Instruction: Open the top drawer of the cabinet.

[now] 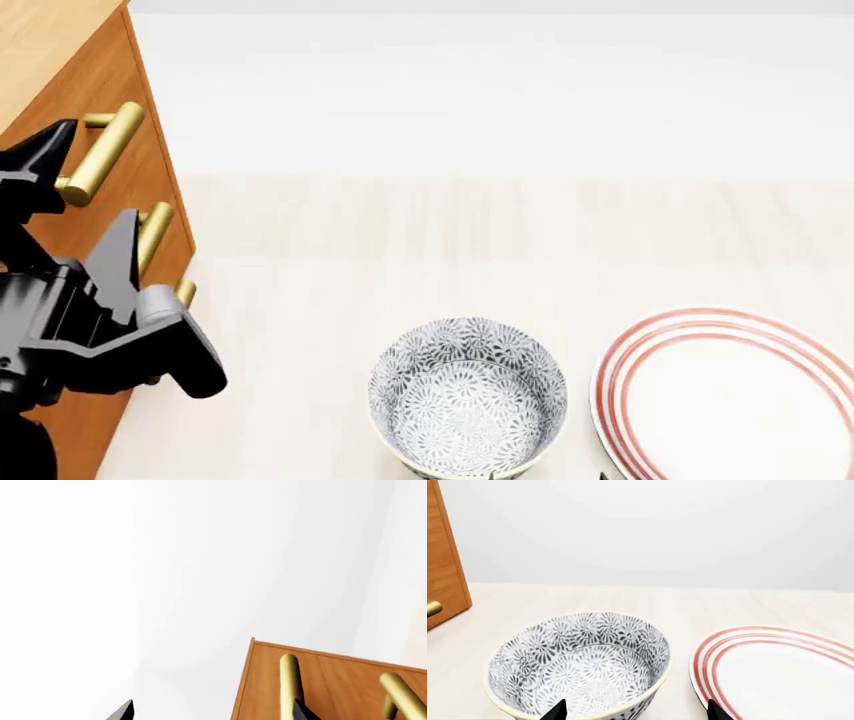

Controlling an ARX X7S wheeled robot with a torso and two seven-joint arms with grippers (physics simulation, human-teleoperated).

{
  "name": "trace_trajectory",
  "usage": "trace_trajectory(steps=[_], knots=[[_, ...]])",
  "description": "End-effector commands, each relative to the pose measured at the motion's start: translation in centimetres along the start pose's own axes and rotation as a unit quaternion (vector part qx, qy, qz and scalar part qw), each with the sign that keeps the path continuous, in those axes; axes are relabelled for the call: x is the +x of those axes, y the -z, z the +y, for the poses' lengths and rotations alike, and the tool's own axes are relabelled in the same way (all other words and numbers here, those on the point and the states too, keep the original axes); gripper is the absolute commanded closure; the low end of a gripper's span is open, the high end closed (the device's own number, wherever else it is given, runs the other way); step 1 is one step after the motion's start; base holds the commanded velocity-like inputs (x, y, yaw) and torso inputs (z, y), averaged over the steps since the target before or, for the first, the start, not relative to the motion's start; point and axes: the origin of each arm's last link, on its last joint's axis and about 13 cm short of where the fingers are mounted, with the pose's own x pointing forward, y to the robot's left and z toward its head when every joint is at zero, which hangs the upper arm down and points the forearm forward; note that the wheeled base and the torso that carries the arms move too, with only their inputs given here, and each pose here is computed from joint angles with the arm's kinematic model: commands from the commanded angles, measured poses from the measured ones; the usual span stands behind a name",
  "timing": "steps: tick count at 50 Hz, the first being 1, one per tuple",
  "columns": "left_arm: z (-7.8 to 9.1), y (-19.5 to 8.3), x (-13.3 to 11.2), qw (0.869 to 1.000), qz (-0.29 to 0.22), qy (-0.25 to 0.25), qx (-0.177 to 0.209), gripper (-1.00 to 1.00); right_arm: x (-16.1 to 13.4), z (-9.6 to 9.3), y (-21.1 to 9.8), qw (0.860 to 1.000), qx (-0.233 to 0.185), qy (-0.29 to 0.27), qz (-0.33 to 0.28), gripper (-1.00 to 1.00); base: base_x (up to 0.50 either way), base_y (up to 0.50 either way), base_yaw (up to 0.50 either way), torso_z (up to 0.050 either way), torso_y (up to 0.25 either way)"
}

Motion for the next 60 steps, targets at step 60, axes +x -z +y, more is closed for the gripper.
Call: trace_trajectory(steps=[60], knots=[[-0.4,1.7,4.2,0.994,0.054,0.097,0.019,-1.0,0.2,-0.1,0.0,1.0,0.004,0.004,0.004,-1.0,0.0,0.0,0.0,0.0,0.0]])
